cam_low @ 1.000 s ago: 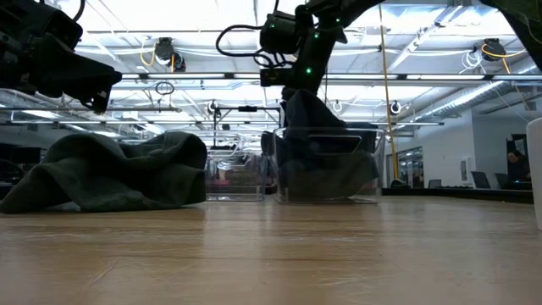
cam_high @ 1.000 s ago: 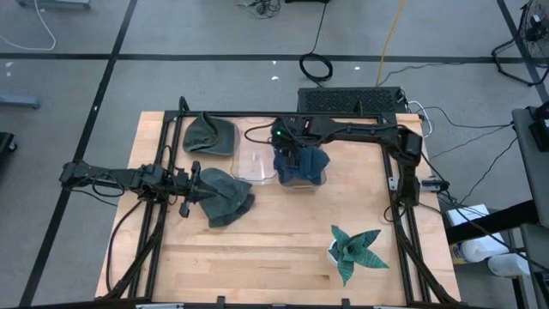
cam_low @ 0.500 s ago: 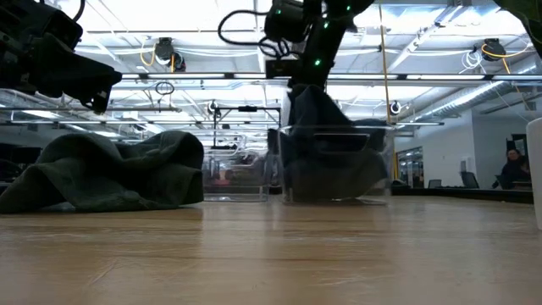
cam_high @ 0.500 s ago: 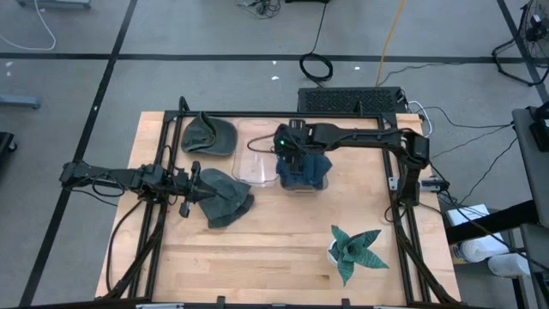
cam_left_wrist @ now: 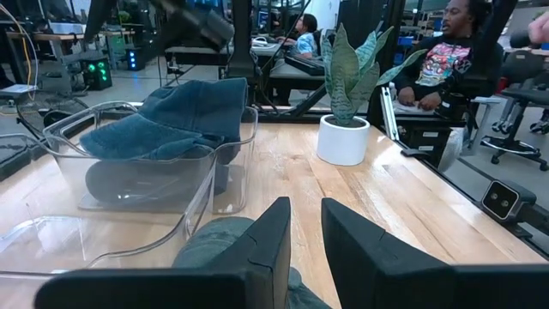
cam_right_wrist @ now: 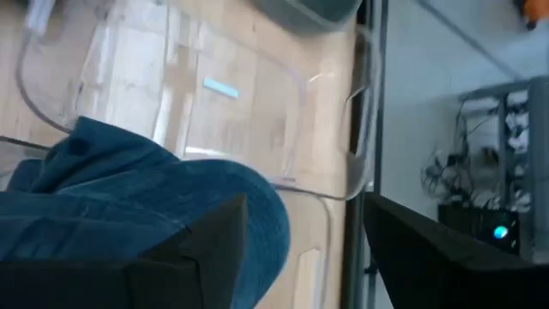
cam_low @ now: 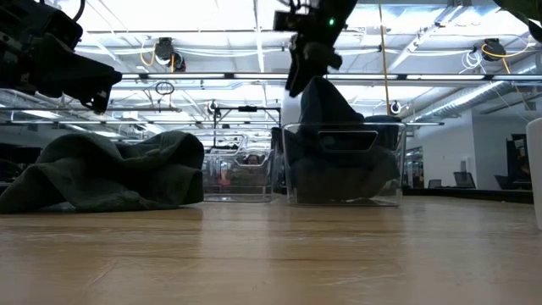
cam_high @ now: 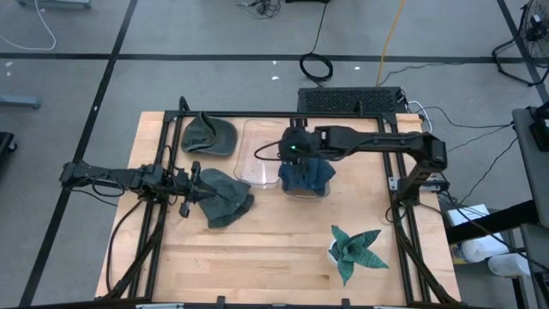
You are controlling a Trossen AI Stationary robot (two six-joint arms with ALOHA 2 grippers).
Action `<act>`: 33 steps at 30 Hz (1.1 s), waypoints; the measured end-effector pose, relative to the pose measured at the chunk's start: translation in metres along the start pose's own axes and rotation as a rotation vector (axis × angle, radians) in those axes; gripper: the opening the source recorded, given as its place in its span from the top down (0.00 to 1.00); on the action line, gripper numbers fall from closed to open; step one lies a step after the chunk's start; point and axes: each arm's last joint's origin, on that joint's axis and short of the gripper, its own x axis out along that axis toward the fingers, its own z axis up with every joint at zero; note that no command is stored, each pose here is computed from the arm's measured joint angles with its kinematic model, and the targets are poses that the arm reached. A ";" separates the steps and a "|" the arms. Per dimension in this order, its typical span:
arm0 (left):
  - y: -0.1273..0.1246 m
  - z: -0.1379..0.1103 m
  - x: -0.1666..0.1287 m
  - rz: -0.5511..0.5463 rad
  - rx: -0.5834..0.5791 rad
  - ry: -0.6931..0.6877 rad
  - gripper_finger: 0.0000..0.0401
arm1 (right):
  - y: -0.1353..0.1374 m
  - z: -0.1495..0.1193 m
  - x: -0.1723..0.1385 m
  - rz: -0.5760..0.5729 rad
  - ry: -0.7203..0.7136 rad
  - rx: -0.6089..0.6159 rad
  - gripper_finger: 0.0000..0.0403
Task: Pick & Place hat
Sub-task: Put the top black cap into the left transparent bin
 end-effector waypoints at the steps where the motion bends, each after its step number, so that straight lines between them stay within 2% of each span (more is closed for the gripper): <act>1: 0.000 0.000 0.000 0.000 0.000 0.000 0.81 | 0.000 0.001 -0.004 -0.004 -0.012 -0.010 0.45; 4: 0.000 0.000 0.000 0.000 0.000 0.000 0.81 | -0.003 0.002 -0.016 -0.018 -0.053 -0.001 0.45; 16: 0.000 0.000 0.000 0.000 0.000 0.000 0.81 | -0.011 0.007 -0.069 -0.042 -0.259 0.251 0.45; 22: 0.000 0.000 0.000 0.000 0.000 0.000 0.81 | -0.010 0.012 -0.077 0.161 -0.391 0.380 0.45; 27: 0.000 0.000 0.000 0.000 0.000 0.000 0.81 | -0.003 0.018 -0.080 0.315 -0.450 0.417 0.45; 33: 0.000 0.000 0.000 0.000 0.000 0.000 0.81 | 0.007 0.027 -0.089 0.378 -0.526 0.391 0.45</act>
